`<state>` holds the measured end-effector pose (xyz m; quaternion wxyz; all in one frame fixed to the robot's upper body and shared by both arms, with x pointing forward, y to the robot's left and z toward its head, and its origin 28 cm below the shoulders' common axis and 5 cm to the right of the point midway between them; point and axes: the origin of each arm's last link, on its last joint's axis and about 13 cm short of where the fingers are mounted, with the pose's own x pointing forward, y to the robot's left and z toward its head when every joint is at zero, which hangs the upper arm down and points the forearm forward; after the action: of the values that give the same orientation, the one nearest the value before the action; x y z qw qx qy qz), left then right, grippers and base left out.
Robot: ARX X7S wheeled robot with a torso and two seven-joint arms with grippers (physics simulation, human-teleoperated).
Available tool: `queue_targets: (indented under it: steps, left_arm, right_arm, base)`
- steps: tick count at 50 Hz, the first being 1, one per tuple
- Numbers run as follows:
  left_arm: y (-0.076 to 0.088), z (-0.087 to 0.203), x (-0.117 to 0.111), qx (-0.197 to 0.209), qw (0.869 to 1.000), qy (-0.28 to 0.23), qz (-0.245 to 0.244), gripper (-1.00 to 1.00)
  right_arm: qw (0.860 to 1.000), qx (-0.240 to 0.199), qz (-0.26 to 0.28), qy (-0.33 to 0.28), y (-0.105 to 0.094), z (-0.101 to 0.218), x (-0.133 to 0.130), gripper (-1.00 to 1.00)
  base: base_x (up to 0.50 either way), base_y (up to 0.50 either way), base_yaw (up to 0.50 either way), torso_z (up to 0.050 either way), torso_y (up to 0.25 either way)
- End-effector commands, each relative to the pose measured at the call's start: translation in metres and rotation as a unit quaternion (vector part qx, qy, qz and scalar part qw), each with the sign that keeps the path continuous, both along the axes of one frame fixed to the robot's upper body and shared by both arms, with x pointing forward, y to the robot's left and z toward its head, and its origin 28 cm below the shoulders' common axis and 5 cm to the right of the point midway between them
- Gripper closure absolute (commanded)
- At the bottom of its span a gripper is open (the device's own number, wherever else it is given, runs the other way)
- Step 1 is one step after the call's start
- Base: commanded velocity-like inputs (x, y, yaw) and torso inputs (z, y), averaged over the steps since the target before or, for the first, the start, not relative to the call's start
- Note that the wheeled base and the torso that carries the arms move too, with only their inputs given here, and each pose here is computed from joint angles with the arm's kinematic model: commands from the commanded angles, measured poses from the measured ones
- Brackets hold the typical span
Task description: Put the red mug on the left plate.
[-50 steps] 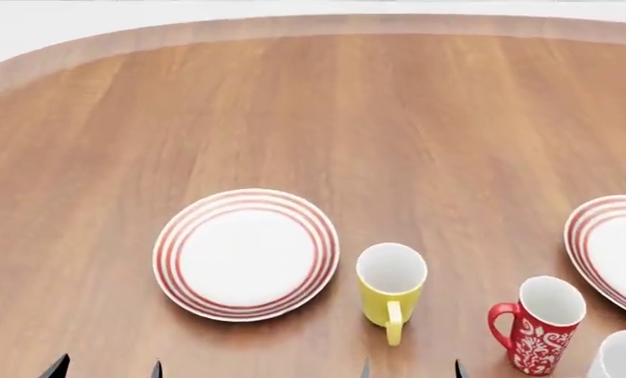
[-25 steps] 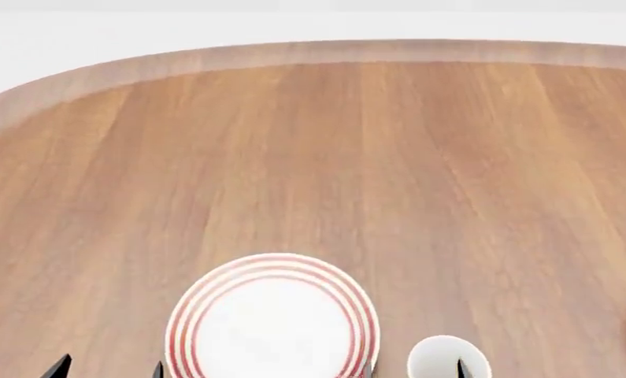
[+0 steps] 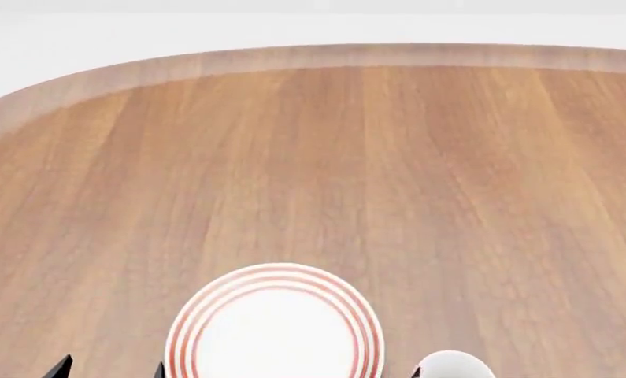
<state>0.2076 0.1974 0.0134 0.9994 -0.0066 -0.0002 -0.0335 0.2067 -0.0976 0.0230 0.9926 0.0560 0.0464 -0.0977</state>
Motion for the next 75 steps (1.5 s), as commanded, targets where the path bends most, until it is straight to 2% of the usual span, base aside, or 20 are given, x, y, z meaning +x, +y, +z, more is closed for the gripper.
queue_targets:
  steps: [1,10,14,18,32,41,57,75]
  left_arm:
    - [0.000,0.000,0.000,0.000,1.000,0.001,0.000,-1.00]
    - [0.000,0.000,0.001,-0.001,1.000,0.001,0.001,-1.00]
    - [0.000,0.000,0.001,-0.001,1.000,0.001,0.001,-1.00]
    - [0.000,0.000,0.000,0.000,1.000,0.001,0.000,-1.00]
    - [0.000,-0.001,0.001,0.002,1.000,0.001,0.000,-1.00]
    - [0.000,-0.001,0.001,0.000,1.000,0.002,0.003,-1.00]
    - [0.000,-0.001,0.000,-0.001,1.000,0.003,0.004,-1.00]
    - [0.000,-0.001,0.000,0.000,1.000,0.001,0.005,-1.00]
  right_arm:
    - [0.996,0.027,-0.071,0.047,0.003,0.010,-0.007,-1.00]
    - [0.983,0.057,-0.159,0.071,0.002,0.015,-0.007,-1.00]
    - [0.979,0.068,-0.177,0.072,0.001,0.018,-0.008,-1.00]
    - [0.969,0.100,-0.207,0.087,-0.001,0.024,-0.010,-1.00]
    - [0.961,0.123,-0.236,0.078,-0.006,0.031,-0.012,-1.00]
    - [0.952,0.138,-0.262,0.078,-0.011,0.039,-0.003,-1.00]
    - [0.937,0.152,-0.291,0.116,-0.013,0.034,0.017,-1.00]
    - [0.930,0.164,-0.306,0.120,-0.012,0.041,0.034,-1.00]
  base:
    - [0.00,0.00,0.00,0.000,0.000]
    - [0.00,0.00,0.00,0.000,0.000]
    - [0.00,0.00,0.00,0.000,0.000]
    - [0.00,0.00,0.00,0.000,0.000]
    - [0.00,0.00,0.00,0.000,0.000]
    - [0.00,0.00,0.00,0.000,0.000]
    - [0.00,0.00,0.00,0.000,0.000]
    - [0.00,0.00,0.00,0.000,0.000]
